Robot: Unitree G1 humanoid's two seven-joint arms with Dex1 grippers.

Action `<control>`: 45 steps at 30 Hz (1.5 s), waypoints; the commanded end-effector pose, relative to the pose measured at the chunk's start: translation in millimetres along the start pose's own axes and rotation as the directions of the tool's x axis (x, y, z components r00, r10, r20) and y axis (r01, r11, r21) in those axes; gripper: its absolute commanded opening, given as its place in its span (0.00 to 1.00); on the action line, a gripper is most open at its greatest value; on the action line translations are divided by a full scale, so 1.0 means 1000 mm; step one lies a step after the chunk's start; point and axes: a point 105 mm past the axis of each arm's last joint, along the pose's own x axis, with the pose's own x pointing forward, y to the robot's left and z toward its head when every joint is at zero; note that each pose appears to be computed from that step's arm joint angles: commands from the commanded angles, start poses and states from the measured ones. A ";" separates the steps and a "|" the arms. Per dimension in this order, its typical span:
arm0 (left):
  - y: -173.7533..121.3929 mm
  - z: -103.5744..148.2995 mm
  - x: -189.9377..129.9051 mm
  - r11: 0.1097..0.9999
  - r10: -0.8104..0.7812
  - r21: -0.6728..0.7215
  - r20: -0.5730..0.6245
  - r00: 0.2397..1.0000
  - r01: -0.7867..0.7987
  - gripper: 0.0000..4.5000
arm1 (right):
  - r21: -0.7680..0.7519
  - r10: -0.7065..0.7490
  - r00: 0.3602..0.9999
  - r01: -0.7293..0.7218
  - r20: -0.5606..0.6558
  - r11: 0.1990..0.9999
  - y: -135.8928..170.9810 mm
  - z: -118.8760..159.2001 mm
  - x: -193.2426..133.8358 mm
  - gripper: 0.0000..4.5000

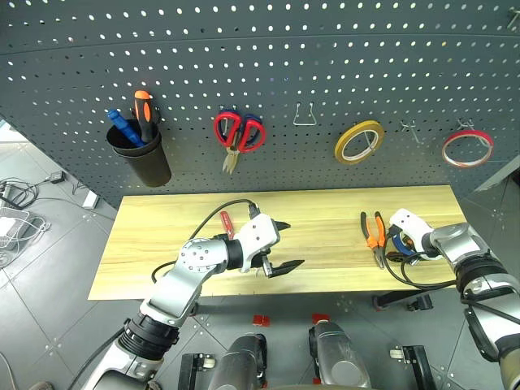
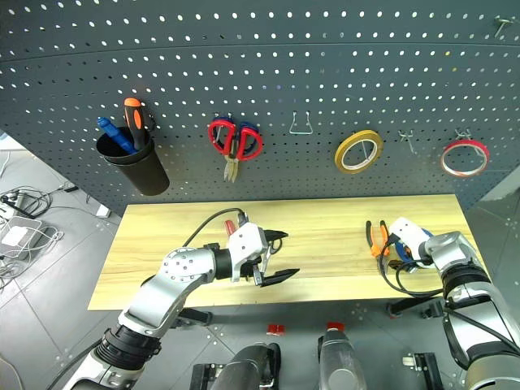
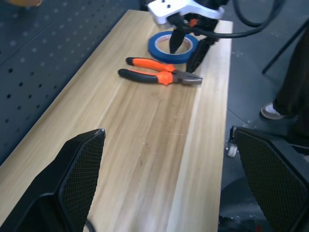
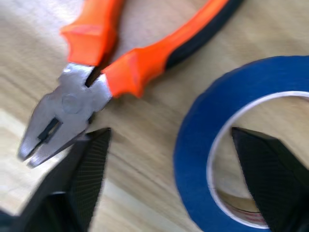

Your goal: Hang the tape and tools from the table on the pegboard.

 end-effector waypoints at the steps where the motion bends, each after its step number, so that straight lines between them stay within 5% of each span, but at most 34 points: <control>1: -0.005 0.005 0.002 0.999 -0.019 0.036 0.021 1.000 0.019 1.00 | -0.014 0.016 0.999 -0.016 -0.037 1.000 0.002 -0.006 0.003 0.59; 6: -0.006 0.004 -0.002 0.999 -0.015 0.036 0.024 1.000 0.014 1.00 | -0.055 -0.063 0.998 0.063 -0.003 0.997 -0.009 -0.003 0.000 0.22; 8: -0.005 0.005 -0.003 0.999 -0.009 0.034 0.029 1.000 0.007 1.00 | -0.065 -0.084 0.996 0.085 0.015 0.994 -0.014 -0.001 -0.005 0.16; 13: 0.003 0.009 -0.008 0.999 0.033 0.015 0.060 0.998 -0.034 1.00 | -0.049 -0.169 0.980 0.175 0.106 0.983 -0.041 -0.001 -0.045 0.16; 19: 0.005 0.014 -0.009 0.999 0.051 0.006 0.098 0.994 -0.052 1.00 | -0.070 -0.277 0.922 0.306 0.270 0.950 -0.031 0.016 -0.082 0.16; 23: 0.019 0.033 -0.016 0.993 0.119 -0.007 0.177 0.977 -0.119 1.00 | -0.051 -0.451 0.730 0.550 0.513 0.834 -0.009 0.056 -0.117 0.16; 29: 0.036 0.055 -0.028 0.980 0.197 -0.018 0.266 0.943 -0.200 1.00 | -0.021 -0.455 0.466 0.716 0.759 0.698 0.049 0.094 -0.151 0.16; 34: 0.042 0.068 -0.028 0.979 0.194 -0.003 0.298 0.935 -0.202 1.00 | 0.074 -0.462 0.346 0.731 0.817 0.679 0.038 0.124 -0.165 0.16; 45: 0.039 0.071 -0.022 0.982 0.174 0.020 0.290 0.941 -0.188 1.00 | 0.066 -0.346 0.380 0.585 0.858 0.809 0.002 0.182 -0.141 0.16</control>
